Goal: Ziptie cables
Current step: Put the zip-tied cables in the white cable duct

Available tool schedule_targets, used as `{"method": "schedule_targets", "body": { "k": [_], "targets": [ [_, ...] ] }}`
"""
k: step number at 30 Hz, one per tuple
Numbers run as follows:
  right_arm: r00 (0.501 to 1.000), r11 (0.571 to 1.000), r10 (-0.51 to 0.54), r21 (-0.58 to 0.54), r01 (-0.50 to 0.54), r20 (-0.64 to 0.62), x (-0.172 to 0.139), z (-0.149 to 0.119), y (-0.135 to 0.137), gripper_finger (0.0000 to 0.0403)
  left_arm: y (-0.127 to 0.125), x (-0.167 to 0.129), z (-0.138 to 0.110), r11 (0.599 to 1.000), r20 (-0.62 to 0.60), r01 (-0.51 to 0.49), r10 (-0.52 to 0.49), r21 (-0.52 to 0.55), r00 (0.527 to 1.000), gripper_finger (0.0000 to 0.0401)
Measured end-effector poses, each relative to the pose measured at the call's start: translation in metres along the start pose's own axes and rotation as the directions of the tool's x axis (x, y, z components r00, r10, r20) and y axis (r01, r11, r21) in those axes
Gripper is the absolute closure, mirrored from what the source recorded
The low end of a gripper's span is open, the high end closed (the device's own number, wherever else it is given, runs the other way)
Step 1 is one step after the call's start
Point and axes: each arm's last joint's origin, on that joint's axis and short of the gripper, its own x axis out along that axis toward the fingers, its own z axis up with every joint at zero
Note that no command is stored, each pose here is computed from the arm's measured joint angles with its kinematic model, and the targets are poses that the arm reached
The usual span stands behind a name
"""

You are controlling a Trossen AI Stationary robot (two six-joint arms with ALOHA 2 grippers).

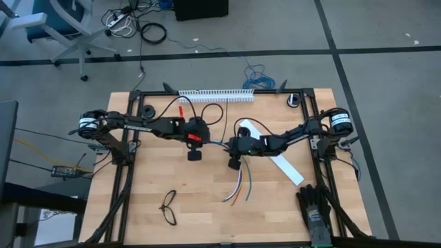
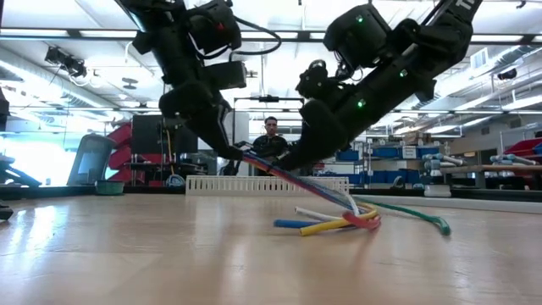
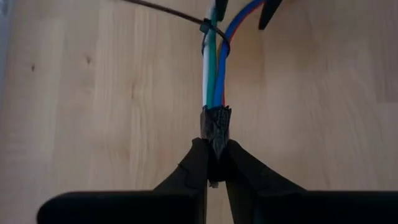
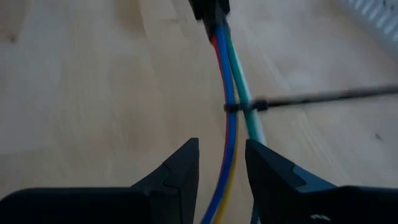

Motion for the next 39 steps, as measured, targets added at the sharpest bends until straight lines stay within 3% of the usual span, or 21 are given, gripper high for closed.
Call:
{"method": "schedule_targets", "body": {
  "k": [8, 16, 19, 22, 25, 39],
  "targets": [
    [0.999, 0.997, -0.039, -0.062, 0.041, 0.038, -0.001, 0.003, 0.001, 0.0284, -0.001, 0.0, 0.002, 1.0, 0.024, 0.03, -0.03, -0.009, 0.999, 0.0363],
    [0.999, 0.998, -0.028, -0.064, 0.026, -0.027, 0.002, -0.002, -0.008, 0.0286, -0.001, 0.0, 0.009, 0.998, 0.102, 0.061, -0.06, -0.006, 0.993, 0.0363],
    [0.995, 0.999, -0.035, -0.029, 0.033, -0.088, 0.003, -0.007, -0.012, 0.03, 0.0, -0.001, 0.009, 0.998, 0.107, 0.06, -0.059, -0.005, 0.992, 0.0363],
    [0.991, 1.0, -0.027, -0.005, 0.026, -0.134, 0.003, -0.011, -0.014, 0.0343, 0.0, -0.001, 0.009, 0.998, 0.108, 0.057, -0.056, -0.004, 0.993, 0.0363],
    [0.989, 1.0, 0.002, -0.001, -0.003, -0.146, 0.003, -0.012, -0.014, 0.0388, 0.0, -0.001, 0.01, 0.999, 0.113, 0.042, -0.041, -0.005, 0.993, 0.0363],
    [0.981, 0.995, 0.008, 0.101, 0.012, -0.196, 0.002, -0.015, -0.015, 0.0388, 0.019, -0.004, 0.007, 0.99, 0.085, -0.132, 0.136, -0.051, 0.987, 0.0371]
  ]
}}
